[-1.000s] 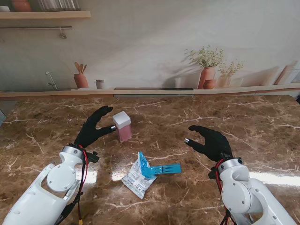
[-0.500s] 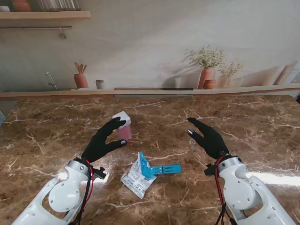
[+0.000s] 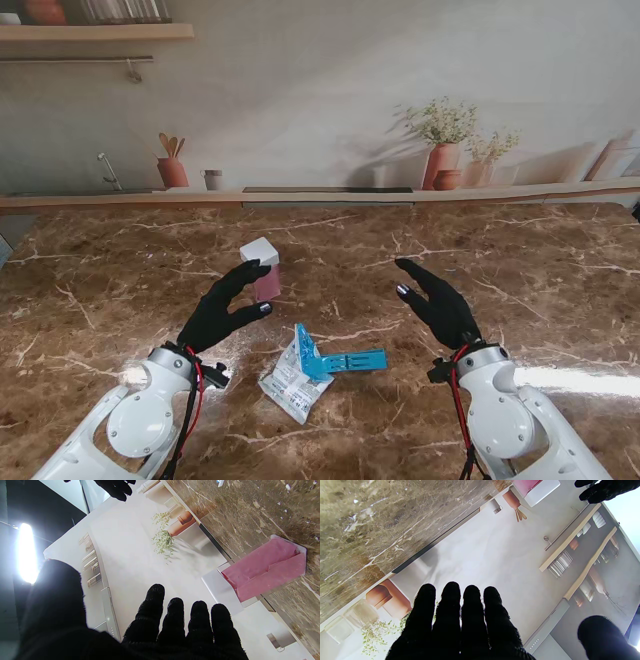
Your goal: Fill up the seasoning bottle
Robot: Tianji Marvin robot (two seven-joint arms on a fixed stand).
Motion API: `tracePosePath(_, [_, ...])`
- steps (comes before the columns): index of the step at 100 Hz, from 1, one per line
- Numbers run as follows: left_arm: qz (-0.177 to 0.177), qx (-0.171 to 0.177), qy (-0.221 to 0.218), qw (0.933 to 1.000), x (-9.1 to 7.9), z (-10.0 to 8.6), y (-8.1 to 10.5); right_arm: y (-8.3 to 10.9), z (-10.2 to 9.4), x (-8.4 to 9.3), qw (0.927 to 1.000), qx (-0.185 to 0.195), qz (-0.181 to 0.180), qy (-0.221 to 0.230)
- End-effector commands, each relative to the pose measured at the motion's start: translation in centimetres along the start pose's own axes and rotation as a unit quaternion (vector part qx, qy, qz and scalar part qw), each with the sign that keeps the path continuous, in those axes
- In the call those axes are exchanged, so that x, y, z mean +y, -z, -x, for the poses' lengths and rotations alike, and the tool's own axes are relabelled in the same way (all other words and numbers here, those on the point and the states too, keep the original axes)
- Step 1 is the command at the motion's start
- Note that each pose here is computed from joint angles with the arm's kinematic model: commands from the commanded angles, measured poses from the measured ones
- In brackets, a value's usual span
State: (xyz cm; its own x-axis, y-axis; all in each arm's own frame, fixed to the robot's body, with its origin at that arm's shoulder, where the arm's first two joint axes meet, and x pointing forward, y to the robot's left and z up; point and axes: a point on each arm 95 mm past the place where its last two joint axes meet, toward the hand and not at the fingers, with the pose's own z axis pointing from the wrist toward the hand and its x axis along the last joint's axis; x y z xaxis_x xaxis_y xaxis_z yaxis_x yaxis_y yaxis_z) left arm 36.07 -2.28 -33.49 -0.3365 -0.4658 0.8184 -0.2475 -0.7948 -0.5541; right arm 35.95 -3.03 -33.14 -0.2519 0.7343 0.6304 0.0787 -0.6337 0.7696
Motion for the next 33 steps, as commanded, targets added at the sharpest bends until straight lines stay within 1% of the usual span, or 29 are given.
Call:
tracePosePath(1, [0.002,-0.005,0.004,1.0,0.58,0.31,0.42,0.63,0.14,-0.76,0.9999,-0.005,-0.016,-0.004])
tracePosePath(33, [-0.003,0.002,0.006,1.0,0.79,0.16,0.33,0.85,-0.49,-0.6,0.9998,0.002,-0.018,0.001])
